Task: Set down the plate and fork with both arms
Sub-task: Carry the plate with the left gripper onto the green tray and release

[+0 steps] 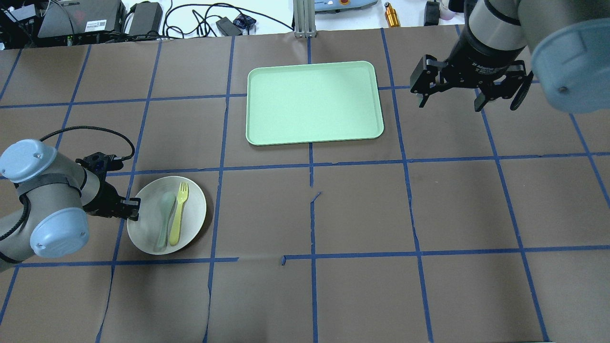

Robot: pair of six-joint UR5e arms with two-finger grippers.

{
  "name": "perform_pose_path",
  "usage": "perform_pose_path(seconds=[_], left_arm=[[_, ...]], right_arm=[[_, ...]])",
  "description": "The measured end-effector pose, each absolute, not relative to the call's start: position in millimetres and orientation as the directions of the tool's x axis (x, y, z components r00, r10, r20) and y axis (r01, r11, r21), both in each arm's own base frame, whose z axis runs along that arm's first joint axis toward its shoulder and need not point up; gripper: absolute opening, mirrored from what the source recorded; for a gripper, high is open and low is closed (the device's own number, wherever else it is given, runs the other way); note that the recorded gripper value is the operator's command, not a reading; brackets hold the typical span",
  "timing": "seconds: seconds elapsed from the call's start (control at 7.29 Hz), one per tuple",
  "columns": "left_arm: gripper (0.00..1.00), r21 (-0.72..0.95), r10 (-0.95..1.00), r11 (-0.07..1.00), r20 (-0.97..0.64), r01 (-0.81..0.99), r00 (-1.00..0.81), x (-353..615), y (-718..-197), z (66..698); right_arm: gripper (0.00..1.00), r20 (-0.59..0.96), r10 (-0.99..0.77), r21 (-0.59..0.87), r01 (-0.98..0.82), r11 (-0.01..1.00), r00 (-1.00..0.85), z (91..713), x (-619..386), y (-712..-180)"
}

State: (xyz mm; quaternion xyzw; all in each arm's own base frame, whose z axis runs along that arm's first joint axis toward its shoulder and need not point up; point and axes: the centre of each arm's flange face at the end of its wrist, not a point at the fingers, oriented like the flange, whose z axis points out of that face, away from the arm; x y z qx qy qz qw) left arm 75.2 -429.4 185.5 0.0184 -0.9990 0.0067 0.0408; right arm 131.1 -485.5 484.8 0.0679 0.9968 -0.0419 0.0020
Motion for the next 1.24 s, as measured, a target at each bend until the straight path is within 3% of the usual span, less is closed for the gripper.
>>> perform_pose_path(seconds=[0.41, 0.69, 1.24], left_arm=[[0.00, -0.019, -0.080, 0.996, 0.340, -0.091, -0.937, 50.9, -502.6, 249.3], [0.00, 0.004, -0.076, 0.997, 0.384, -0.080, -0.920, -16.5, -567.0, 289.3], [0.00, -0.049, 0.006, 0.999, 0.358, -0.012, -0.934, -156.0, -721.0, 231.3]], right_arm=[[1.00, -0.011, 0.135, -0.081, 0.136, 0.987, -0.991, 483.2, 131.3, -488.3], [1.00, -0.010, 0.135, -0.076, 0.136, 0.988, -0.991, 481.0, 131.3, -491.2], [1.00, -0.008, 0.136, -0.072, 0.136, 0.988, -0.991, 478.9, 130.9, -491.5]])
